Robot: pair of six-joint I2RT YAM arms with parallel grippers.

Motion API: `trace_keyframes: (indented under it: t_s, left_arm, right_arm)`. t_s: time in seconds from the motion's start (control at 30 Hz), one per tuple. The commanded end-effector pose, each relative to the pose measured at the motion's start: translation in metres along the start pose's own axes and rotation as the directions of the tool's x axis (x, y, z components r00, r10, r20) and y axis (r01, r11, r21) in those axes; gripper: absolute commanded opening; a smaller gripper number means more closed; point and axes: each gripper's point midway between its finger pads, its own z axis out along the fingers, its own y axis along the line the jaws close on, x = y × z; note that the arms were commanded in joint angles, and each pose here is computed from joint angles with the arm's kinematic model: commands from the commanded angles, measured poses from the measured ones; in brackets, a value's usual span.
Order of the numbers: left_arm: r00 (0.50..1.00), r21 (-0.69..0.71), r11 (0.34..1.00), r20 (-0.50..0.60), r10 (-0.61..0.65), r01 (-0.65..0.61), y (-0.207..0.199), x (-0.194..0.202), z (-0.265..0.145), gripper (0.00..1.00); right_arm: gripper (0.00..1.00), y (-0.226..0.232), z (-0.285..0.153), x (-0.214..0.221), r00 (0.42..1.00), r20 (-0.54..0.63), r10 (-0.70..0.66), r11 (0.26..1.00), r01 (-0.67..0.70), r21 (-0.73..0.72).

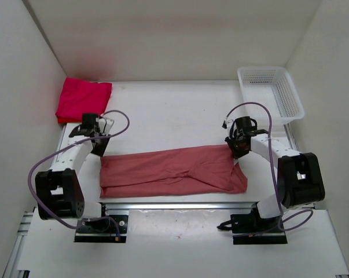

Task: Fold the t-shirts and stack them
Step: Fold the other side of the tshirt into a rectangle, then rotate the tshirt 90 degrees

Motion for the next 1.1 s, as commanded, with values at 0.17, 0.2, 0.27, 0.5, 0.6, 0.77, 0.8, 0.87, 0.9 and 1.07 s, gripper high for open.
trace_keyframes:
  t_s: [0.17, 0.2, 0.27, 0.5, 0.6, 0.77, 0.8, 0.87, 0.9, 1.07]
  left_arm:
    - [0.991, 0.083, 0.991, 0.089, 0.098, -0.105, -0.046, -0.039, -0.011, 0.64]
    - [0.991, 0.072, 0.99, 0.062, 0.121, -0.125, -0.048, -0.03, -0.005, 0.64]
    - [0.99, 0.085, 0.987, 0.038, 0.136, -0.139, -0.054, -0.019, 0.002, 0.65]
    - [0.99, -0.015, 0.992, -0.054, 0.127, -0.128, -0.032, 0.011, 0.026, 0.45]
    - [0.997, -0.026, 0.999, -0.065, 0.041, -0.043, -0.015, 0.021, 0.027, 0.39]
    - [0.991, -0.01, 0.996, -0.102, 0.082, -0.083, -0.024, 0.039, 0.029, 0.33]
    - [0.99, -0.007, 0.996, -0.109, 0.085, -0.087, -0.024, 0.044, 0.029, 0.33]
    - [0.99, -0.023, 0.997, -0.118, 0.077, -0.08, -0.02, 0.047, 0.028, 0.32]
    - [0.992, -0.032, 0.998, -0.119, 0.048, -0.052, -0.015, 0.05, 0.027, 0.31]
    - [0.992, -0.035, 0.999, -0.121, -0.036, 0.032, -0.002, 0.051, 0.02, 0.39]
  right_arm:
    - [0.23, -0.013, -0.008, -0.025, 0.997, 0.072, -0.042, 0.997, 0.038, 0.061]
    - [0.26, -0.018, -0.008, -0.025, 0.997, 0.066, -0.037, 0.996, 0.032, 0.087]
    - [0.31, -0.02, -0.009, -0.03, 0.996, 0.077, -0.043, 0.995, 0.036, 0.092]
    - [0.42, -0.011, -0.002, -0.046, 0.995, 0.093, -0.048, 0.998, 0.043, 0.046]
    - [0.39, -0.009, 0.009, -0.044, 0.997, 0.068, -0.047, 0.999, 0.046, 0.021]
    - [0.07, 0.006, 0.026, -0.066, 0.989, 0.062, -0.138, 0.99, 0.139, -0.01]
    - [0.0, 0.004, 0.032, -0.065, 0.989, 0.046, -0.138, 0.99, 0.139, -0.006]
    - [0.0, 0.001, 0.032, -0.103, 0.982, 0.103, -0.159, 0.987, 0.157, 0.024]
    - [0.0, 0.002, 0.037, -0.125, 0.979, 0.129, -0.161, 0.987, 0.158, 0.034]
    - [0.0, -0.024, 0.055, -0.234, 0.965, 0.228, -0.133, 0.985, 0.103, 0.138]
